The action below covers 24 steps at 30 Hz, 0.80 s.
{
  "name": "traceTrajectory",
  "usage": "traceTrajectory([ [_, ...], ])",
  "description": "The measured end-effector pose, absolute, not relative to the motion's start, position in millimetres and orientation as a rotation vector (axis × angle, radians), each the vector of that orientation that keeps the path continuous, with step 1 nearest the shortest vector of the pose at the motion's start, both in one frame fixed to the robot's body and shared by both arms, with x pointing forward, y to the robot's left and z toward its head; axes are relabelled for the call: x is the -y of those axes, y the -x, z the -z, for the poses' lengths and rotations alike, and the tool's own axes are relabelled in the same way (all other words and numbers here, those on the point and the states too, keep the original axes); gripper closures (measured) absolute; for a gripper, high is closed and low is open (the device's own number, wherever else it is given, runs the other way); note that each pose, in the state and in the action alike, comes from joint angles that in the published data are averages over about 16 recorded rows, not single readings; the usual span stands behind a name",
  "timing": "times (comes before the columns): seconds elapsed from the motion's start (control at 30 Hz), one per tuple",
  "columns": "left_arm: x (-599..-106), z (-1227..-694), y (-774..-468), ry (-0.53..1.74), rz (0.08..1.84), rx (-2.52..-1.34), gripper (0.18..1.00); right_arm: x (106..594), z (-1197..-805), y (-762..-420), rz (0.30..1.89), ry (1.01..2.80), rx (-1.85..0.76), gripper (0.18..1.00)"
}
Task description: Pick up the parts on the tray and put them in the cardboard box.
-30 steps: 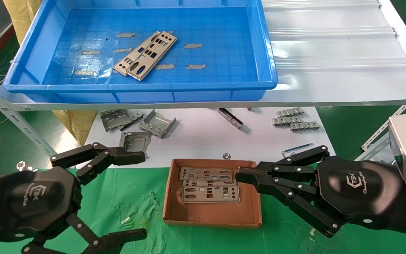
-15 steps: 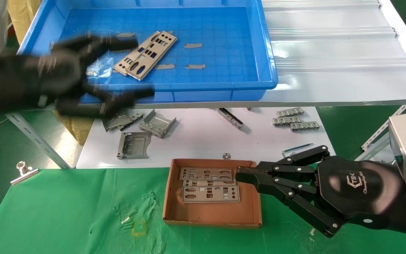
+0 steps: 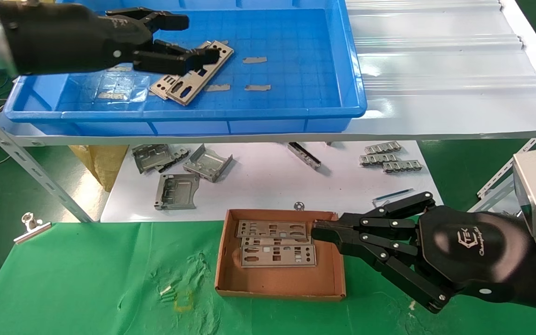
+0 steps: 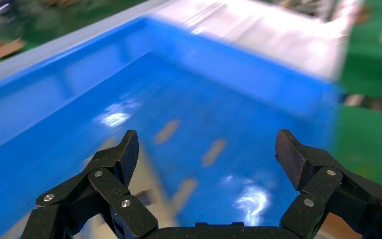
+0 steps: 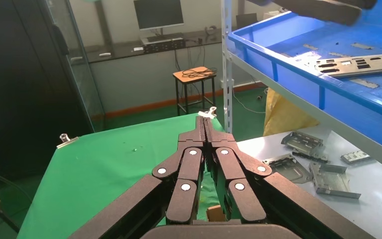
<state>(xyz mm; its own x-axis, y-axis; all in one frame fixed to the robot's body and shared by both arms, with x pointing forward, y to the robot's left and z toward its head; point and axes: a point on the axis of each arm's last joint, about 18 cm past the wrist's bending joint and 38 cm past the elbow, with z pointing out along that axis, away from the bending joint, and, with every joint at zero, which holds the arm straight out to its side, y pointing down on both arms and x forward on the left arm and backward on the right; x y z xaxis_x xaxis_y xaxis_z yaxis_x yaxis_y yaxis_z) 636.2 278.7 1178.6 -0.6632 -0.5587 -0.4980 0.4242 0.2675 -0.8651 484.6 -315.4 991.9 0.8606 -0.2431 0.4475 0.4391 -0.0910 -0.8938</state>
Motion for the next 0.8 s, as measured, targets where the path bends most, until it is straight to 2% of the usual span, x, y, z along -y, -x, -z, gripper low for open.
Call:
traceTrajectory([
  [0.23,-273.2,-1184.6,-663.6,0.228,1.422,-1.707,0.184,315.4,-991.9,-484.6,0.573,1.563,0.159,0.984],
  [0.47,-265.9,-1182.1,-676.7,0.254,1.35,-1.719,0.184,315.4,-991.9,-484.6,0.573,1.563,0.159,0.959],
  [0.67,-259.9,-1176.3,-684.4,0.264,1.321,-1.731,0.184,315.4,-991.9,-484.6,0.573,1.563,0.159,0.907],
  [0.8,-256.0,-1172.9,-689.1,0.275,1.318,-1.73,0.184,315.4,-991.9,-484.6,0.573,1.563,0.159,0.843],
])
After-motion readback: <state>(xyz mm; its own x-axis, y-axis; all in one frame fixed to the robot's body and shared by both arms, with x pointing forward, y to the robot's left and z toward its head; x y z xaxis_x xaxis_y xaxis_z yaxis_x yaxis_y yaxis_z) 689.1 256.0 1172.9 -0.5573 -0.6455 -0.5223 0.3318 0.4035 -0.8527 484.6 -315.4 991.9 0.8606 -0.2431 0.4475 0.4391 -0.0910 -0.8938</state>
